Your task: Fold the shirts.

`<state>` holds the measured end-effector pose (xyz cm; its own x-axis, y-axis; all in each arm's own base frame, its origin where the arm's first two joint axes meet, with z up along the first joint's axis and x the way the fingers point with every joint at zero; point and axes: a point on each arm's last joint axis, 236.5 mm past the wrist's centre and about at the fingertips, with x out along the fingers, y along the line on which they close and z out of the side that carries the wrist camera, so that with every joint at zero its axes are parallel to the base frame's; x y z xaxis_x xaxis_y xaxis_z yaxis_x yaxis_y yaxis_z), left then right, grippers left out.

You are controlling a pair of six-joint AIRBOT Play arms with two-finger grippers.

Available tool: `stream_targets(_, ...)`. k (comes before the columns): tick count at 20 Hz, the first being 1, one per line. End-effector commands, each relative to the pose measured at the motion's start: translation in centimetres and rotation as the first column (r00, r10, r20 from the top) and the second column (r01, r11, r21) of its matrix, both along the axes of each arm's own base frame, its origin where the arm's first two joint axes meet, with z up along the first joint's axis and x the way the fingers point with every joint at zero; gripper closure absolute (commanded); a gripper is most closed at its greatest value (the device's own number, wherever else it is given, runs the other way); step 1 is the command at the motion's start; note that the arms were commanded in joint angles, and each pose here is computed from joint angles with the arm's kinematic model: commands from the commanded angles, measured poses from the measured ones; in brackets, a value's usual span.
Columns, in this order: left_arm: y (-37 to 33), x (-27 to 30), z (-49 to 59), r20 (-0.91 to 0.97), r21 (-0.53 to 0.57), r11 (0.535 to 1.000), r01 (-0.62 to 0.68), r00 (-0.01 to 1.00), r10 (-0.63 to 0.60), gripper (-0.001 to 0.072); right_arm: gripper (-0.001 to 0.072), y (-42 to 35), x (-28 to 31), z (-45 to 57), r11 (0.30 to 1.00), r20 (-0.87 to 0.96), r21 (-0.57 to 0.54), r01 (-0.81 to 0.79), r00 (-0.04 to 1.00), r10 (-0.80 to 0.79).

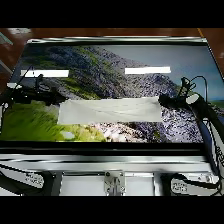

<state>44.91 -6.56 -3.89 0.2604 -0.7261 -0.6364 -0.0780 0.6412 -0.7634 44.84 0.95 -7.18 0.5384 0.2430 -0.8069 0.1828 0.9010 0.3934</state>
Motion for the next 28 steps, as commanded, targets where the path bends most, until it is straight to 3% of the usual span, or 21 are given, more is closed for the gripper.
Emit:
stream_targets(1, 0.7, 0.1, -1.9, -0.036, 0.033, 0.999, -0.010, 0.999, 0.011, 0.0672, 0.0652, -0.4, 0.6, -0.7, 1.000, 0.001, -0.009, 0.021, 1.000, -0.021)
stream_targets(11, 1.4, 2.1, -1.5, 0.042, 0.041, 0.997, -0.062, 0.997, 0.060, 0.0672, 0.0652, -0.9, 2.3, 0.2, 0.995, 0.067, 0.022, 0.093, 0.993, -0.095)
stream_targets(16, 0.9, 1.8, -3.1, -0.029, 0.022, 0.996, -0.083, 0.996, 0.084, 0.0670, 0.0650, -0.5, 1.8, 0.0, 0.997, 0.045, 0.031, 0.077, 0.996, -0.079)
stream_targets(17, 0.5, 1.7, -3.3, -0.047, 0.015, 0.997, -0.082, 0.995, 0.083, 0.0611, 0.0624, -0.3, 1.6, -0.1, 0.997, 0.037, 0.036, 0.073, 0.997, -0.075)
stream_targets(18, 0.0, 1.5, -3.4, -0.050, 0.013, 0.998, -0.068, 0.996, 0.069, 0.0463, 0.0479, -0.2, 1.5, -0.1, 0.997, 0.033, 0.039, 0.071, 0.997, -0.073)
stream_targets(19, -0.2, 1.5, -3.2, -0.042, 0.014, 0.998, -0.056, 0.997, 0.057, 0.0280, 0.0232, 0.1, 1.2, -0.3, 0.997, 0.016, 0.048, 0.060, 0.998, -0.061)
stream_targets(20, -0.2, 1.4, -2.8, -0.038, 0.012, 0.999, -0.050, 0.998, 0.051, 0.0228, 0.0136, 0.0, 0.7, -0.4, 0.998, 0.000, 0.046, 0.048, 0.999, -0.049)
stream_targets(22, 0.5, 1.6, -1.2, -0.018, 0.000, 0.999, -0.042, 0.999, 0.042, 0.0228, 0.0130, -1.0, -0.6, -0.6, 0.999, -0.056, 0.038, 0.018, 0.998, -0.016)
stream_targets(24, 1.7, 2.0, 1.1, 0.018, -0.008, 0.999, -0.036, 0.999, 0.036, 0.0230, 0.0050, -2.9, -1.5, -0.8, 0.990, -0.111, 0.089, 0.106, 0.989, -0.096)
stream_targets(28, 2.6, 2.5, 5.5, 0.108, 0.008, 1.000, -0.029, 0.994, 0.028, 0.0232, 0.0051, -3.1, -2.4, -1.9, 0.960, -0.193, 0.204, 0.193, 0.969, -0.154)
